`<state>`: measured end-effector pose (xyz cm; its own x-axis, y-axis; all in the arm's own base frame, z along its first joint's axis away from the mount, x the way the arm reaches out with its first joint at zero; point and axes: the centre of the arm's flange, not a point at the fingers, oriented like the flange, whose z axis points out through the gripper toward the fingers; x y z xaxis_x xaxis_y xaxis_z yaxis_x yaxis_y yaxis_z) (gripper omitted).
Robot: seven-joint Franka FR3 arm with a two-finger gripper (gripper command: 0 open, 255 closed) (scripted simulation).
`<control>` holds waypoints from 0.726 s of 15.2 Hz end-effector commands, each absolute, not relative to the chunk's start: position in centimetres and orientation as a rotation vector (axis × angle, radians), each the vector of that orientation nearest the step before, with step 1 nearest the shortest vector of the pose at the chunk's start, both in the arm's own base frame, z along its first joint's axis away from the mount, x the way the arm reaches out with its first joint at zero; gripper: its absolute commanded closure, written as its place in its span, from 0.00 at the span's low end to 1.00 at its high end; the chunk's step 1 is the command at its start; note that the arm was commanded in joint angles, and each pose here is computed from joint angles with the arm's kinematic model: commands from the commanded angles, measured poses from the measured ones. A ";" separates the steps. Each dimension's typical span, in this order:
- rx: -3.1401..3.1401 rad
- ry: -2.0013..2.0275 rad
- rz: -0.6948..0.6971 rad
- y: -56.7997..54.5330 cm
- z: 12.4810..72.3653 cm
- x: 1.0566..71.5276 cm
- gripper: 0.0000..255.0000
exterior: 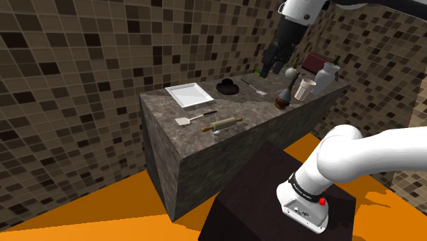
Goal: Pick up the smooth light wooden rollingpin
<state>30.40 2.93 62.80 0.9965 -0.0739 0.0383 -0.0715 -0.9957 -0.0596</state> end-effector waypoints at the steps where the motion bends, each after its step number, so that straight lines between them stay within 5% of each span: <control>1: -3.081 0.112 -0.062 2.9 62.8 30.4 0.00; 11: -3.042 -0.446 -0.077 -2.9 51.3 33.5 0.00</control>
